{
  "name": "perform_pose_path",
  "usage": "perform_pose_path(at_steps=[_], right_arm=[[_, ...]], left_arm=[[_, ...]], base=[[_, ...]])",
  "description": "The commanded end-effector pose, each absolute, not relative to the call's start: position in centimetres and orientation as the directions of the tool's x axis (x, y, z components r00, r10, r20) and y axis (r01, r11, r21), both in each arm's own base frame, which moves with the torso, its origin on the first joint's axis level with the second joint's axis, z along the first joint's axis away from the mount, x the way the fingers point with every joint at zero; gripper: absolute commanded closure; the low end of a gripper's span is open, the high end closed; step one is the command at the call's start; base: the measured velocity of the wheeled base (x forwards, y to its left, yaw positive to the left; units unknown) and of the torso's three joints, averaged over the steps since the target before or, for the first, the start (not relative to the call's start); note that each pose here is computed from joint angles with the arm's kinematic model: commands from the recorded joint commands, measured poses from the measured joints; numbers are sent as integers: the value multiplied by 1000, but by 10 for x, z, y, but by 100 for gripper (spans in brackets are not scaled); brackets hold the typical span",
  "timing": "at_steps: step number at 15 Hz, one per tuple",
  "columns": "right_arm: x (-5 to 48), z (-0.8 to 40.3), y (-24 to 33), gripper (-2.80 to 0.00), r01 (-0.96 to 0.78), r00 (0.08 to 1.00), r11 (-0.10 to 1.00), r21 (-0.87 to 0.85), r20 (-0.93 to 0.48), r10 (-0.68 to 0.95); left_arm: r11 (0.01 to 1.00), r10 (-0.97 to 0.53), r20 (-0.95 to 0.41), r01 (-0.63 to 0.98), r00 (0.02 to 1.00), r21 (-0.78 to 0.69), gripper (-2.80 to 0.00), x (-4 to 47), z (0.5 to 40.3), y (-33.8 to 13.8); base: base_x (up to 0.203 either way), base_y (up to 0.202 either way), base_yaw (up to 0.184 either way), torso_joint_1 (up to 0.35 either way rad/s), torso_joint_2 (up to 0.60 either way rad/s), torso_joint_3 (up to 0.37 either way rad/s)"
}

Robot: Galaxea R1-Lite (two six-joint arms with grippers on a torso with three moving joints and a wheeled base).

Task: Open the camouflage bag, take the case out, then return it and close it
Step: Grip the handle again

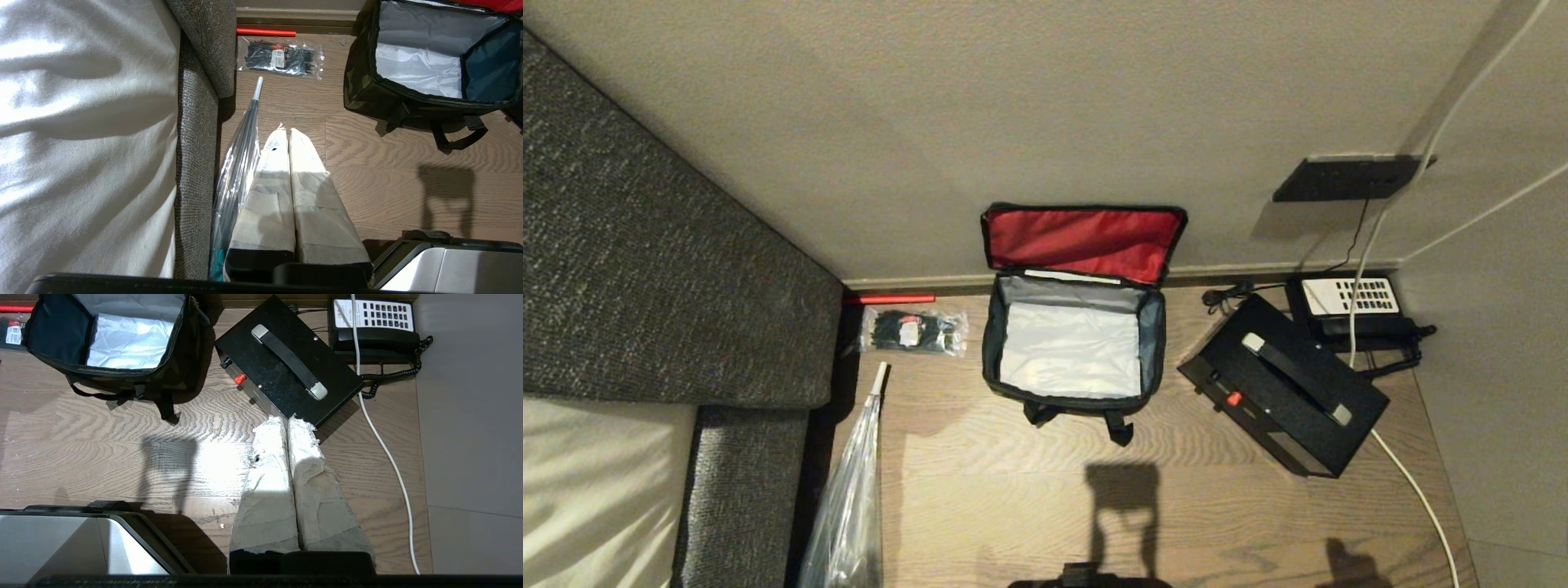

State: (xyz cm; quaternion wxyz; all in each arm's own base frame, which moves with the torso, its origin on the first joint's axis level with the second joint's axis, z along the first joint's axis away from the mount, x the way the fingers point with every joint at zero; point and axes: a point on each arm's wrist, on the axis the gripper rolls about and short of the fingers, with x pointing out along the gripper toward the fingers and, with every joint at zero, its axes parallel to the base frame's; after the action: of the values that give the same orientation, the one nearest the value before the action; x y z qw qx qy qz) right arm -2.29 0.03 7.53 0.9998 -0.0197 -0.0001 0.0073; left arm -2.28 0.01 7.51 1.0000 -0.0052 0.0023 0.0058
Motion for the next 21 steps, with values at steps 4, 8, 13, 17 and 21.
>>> perform_pose_path(at_steps=[4, 8, 13, 17, 21], right_arm=[[-23, 75, 0, 0, -15, 1000, 999, -40, 3, 15], [-23, 75, 0, 0, -15, 1000, 999, -40, 3, 15], [-23, 75, 0, 0, -15, 1000, 999, -40, 3, 15], [-23, 75, 0, 0, -15, 1000, 999, -41, 4, 15], [-23, 75, 0, 0, -15, 1000, 999, -40, 3, 15]], left_arm=[[1000, 13, -6, -13, 1000, -11, 0, -23, 74, 0], [1000, 12, -6, -12, 1000, -11, 0, -23, 74, 0], [1000, 12, -8, -12, 1000, -11, 0, -23, 74, 0], [1000, 12, -5, -12, 1000, -11, 0, -23, 74, 0], [1000, 12, -6, -12, 1000, -11, 0, -23, 74, 0]], base=[[0, 0, 0, 0, 0, 0], [0, 0, 0, 0, 0, 0], [0, 0, 0, 0, 0, 0], [0, 0, 0, 0, 0, 0], [0, 0, 0, 0, 0, 0]])
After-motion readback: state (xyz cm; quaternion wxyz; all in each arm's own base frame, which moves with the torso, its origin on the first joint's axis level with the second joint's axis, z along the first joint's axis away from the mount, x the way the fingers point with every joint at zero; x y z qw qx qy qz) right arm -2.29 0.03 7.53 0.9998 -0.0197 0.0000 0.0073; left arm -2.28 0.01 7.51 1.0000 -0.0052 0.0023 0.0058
